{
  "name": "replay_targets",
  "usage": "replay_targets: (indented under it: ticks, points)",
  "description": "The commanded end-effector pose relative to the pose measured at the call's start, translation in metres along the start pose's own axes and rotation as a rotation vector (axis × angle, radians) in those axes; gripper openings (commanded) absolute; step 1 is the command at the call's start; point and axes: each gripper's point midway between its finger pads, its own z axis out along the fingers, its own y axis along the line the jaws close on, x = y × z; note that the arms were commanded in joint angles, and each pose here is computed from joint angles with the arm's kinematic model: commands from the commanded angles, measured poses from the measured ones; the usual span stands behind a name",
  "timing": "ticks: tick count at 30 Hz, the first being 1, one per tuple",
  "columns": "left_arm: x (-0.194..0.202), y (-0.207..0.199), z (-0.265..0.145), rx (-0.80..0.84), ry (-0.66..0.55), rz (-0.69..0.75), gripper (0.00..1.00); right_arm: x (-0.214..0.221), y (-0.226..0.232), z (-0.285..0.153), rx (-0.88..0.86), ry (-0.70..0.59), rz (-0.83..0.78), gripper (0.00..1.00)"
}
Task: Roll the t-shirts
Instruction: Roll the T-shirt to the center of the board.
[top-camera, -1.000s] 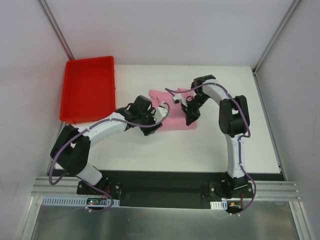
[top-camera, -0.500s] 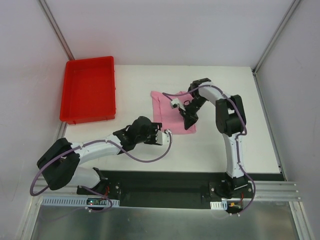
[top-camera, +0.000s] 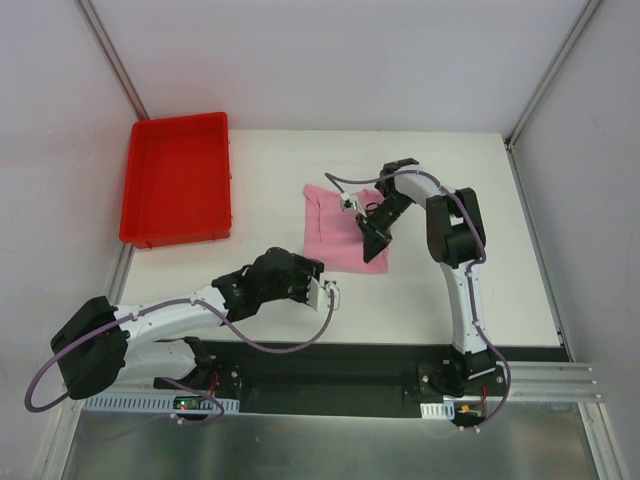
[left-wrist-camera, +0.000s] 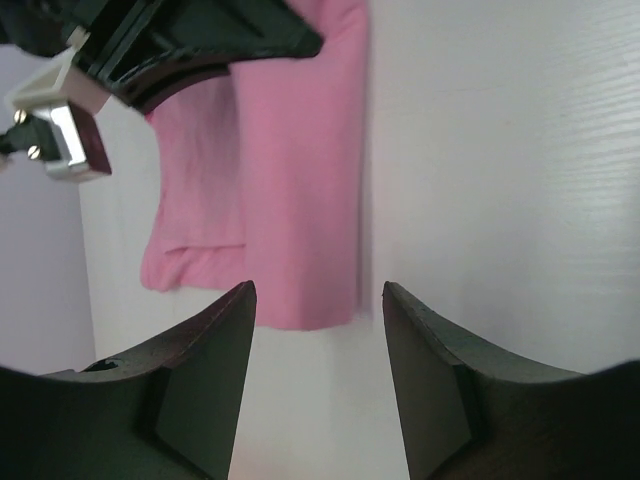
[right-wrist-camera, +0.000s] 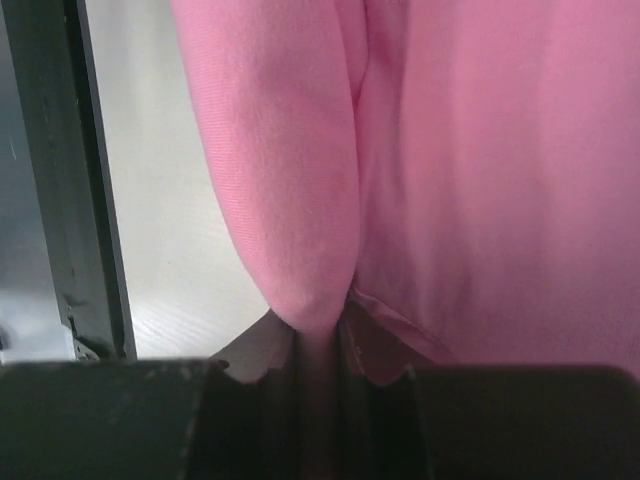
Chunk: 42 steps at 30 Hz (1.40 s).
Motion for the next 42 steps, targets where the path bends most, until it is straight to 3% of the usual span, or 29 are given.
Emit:
replay_targets:
  ticks: [1,8,29,31,36,40,42]
  points:
    - [-0.012,-0.023,0.004,0.082,-0.092,0.127,0.54,0.0,0.046,-0.012,-0.188,0.006,0.349,0.05]
    - [0.013,-0.01,0.033,-0.054,-0.008,0.289,0.55,0.005,0.022,-0.012,-0.175,0.012,0.545,0.05]
    - [0.078,0.04,0.093,-0.163,0.155,0.358,0.55,0.005,0.02,-0.015,-0.181,-0.015,0.568,0.06]
    - [0.078,0.043,0.098,-0.159,0.124,0.37,0.55,0.005,0.02,-0.015,-0.181,-0.014,0.568,0.06]
    - [0.083,0.036,0.112,-0.103,0.088,0.399,0.54,0.004,0.02,-0.015,-0.182,-0.016,0.57,0.07]
    - [0.09,0.007,0.114,0.079,0.094,0.343,0.49,0.005,0.02,-0.015,-0.181,-0.016,0.572,0.12]
    - [0.096,-0.017,0.109,0.256,0.126,0.278,0.47,0.005,0.019,-0.016,-0.18,-0.018,0.578,0.15]
